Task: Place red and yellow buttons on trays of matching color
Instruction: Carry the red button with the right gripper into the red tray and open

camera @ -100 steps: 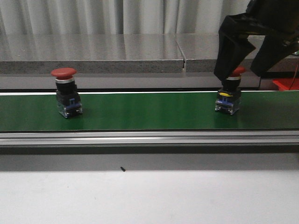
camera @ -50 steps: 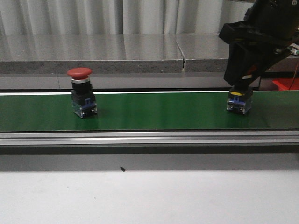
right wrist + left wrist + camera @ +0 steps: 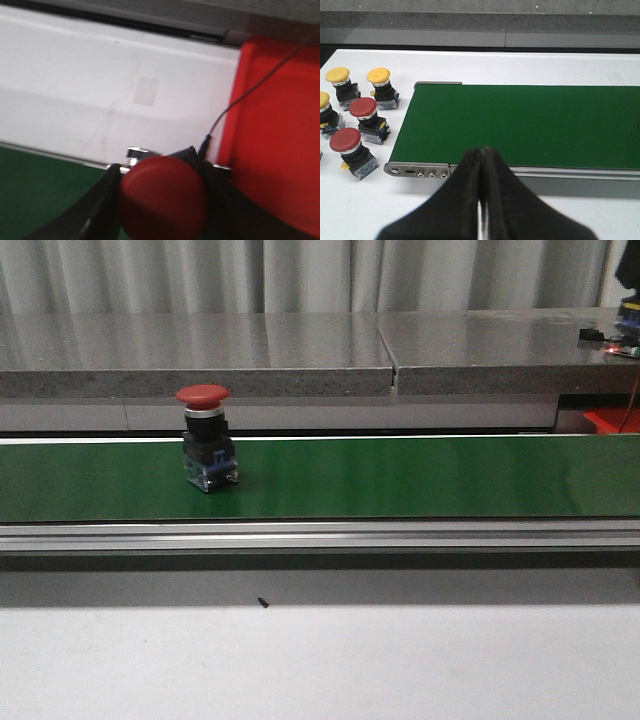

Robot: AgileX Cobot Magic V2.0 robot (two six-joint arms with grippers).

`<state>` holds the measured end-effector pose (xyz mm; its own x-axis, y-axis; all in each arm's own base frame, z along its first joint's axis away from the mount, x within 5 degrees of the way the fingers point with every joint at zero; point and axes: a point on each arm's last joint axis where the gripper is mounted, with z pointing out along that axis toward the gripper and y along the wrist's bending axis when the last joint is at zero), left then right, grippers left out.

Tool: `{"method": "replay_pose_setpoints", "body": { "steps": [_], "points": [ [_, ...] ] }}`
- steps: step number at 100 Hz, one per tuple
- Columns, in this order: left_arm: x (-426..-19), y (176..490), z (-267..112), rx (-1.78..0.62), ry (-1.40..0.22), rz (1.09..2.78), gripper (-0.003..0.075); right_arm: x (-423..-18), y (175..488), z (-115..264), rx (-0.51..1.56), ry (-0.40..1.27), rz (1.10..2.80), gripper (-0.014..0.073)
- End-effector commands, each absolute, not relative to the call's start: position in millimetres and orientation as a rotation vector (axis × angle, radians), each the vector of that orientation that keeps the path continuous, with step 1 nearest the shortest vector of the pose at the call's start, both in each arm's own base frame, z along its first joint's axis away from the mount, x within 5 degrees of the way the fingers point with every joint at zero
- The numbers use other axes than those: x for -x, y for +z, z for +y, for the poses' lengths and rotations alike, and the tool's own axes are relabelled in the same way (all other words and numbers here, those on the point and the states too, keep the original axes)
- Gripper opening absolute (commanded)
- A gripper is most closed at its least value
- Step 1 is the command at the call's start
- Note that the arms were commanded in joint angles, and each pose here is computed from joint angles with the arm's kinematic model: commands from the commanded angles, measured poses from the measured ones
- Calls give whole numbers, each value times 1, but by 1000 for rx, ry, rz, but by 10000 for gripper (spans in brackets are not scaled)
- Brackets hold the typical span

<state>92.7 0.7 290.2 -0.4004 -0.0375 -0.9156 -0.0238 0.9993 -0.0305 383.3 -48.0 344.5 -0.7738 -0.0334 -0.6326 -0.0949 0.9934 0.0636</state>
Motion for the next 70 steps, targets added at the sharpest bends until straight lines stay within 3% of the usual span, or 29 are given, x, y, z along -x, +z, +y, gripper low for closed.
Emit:
{"method": "replay_pose_setpoints", "body": {
  "steps": [1,37,70],
  "points": [
    [-95,306,0,40,-33,1883,-20,-385,368,-69,25,82,2361,237],
    [-95,306,0,40,-33,1883,-20,-426,318,-131,-131,62,2436,237],
    [-95,306,0,40,-33,1883,-20,-457,283,-147,-179,122,2453,237]
  ]
}}
